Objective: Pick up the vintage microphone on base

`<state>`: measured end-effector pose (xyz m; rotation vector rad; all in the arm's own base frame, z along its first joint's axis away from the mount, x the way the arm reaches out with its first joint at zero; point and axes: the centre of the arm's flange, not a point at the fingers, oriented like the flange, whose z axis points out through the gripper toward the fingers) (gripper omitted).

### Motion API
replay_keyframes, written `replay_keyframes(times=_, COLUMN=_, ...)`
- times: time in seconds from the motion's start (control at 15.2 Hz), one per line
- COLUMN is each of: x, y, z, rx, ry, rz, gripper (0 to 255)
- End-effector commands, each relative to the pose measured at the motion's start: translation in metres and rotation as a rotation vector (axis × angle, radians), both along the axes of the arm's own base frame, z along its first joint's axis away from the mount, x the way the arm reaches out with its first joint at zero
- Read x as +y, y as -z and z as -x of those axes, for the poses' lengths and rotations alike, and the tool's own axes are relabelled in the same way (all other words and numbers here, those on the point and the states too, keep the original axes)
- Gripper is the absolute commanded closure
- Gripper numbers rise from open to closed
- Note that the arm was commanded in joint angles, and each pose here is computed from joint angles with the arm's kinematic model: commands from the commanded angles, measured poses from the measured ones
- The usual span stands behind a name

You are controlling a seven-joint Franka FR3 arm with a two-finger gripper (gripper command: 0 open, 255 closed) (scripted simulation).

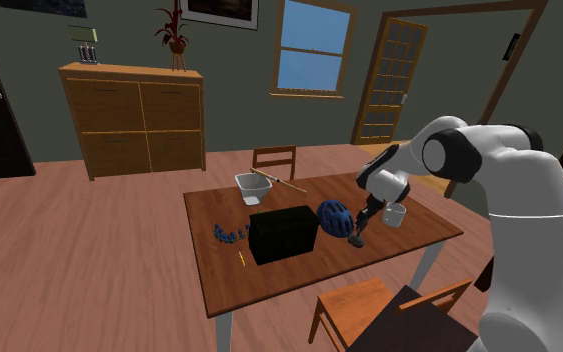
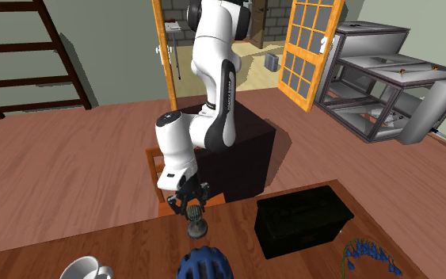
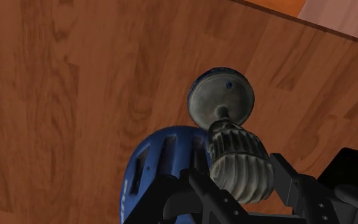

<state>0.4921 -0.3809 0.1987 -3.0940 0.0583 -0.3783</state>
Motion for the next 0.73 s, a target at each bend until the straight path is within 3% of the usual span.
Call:
replay_keyframes(times=0.0, x=-0.001, y=-0.01, z=0.001, rx=0.0, ry=0.0, rz=0.0, gripper=255)
replay_keyframes(times=0.66, x=-0.001, y=-0.053, z=0.001, rx=0.0, ry=0.0, rz=0.0, gripper=255)
